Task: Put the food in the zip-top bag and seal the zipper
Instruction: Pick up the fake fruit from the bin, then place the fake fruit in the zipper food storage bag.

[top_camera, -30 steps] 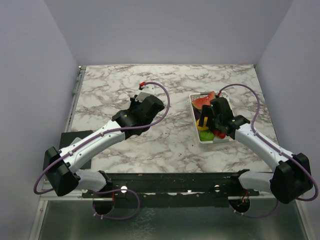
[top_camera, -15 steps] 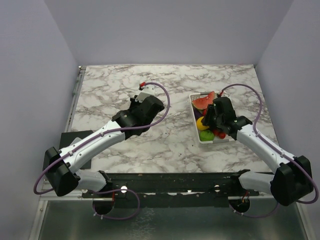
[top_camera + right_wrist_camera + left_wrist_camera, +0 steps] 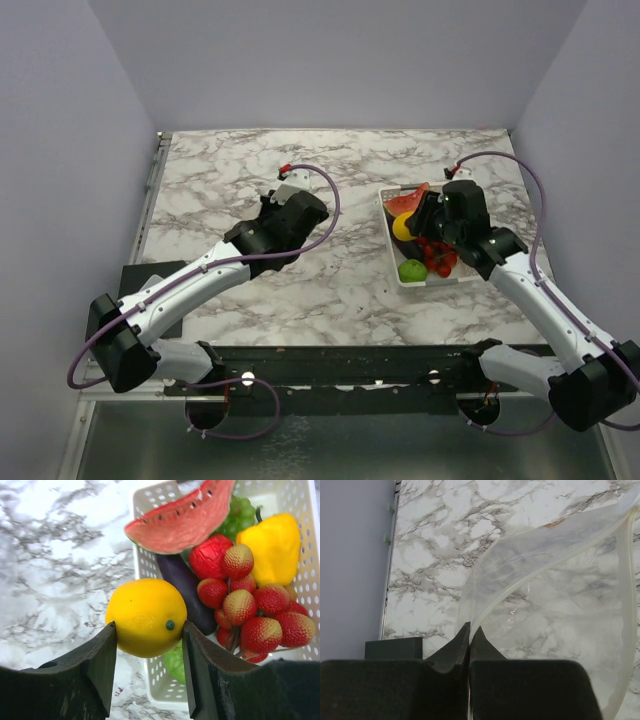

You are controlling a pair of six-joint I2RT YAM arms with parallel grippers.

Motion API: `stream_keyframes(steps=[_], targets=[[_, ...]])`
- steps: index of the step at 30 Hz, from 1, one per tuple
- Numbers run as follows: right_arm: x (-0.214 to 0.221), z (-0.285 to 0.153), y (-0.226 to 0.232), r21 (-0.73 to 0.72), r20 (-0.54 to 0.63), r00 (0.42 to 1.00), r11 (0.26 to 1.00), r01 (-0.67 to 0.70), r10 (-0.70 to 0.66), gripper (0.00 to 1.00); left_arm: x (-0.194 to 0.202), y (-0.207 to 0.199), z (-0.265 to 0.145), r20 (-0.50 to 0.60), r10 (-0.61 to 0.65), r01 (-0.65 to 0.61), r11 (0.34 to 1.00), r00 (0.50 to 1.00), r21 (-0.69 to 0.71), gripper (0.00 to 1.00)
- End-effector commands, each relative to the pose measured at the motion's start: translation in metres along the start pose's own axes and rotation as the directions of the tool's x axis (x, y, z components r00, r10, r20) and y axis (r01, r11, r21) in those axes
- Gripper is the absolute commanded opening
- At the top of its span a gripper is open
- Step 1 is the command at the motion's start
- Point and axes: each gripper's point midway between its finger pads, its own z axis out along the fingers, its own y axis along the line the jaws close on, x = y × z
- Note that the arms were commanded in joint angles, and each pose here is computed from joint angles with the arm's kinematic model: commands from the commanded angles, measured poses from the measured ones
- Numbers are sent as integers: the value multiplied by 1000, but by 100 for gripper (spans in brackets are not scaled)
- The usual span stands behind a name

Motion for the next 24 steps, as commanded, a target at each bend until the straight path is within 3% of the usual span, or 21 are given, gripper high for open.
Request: stream_keyframes(steps=[1, 11, 24], targets=[[-27, -24, 26, -133, 47, 998, 990, 39, -33, 25, -3, 1, -5, 18, -15, 14, 1000, 1000, 18, 0], [-64, -63, 108, -483, 113, 993, 872, 78, -26, 24, -4, 3, -6, 22, -21, 21, 1000, 1000, 15, 0], [-63, -80, 198, -628, 176, 982, 761, 164, -67, 24, -4, 2, -7, 23, -29, 28, 999, 999, 26, 0]])
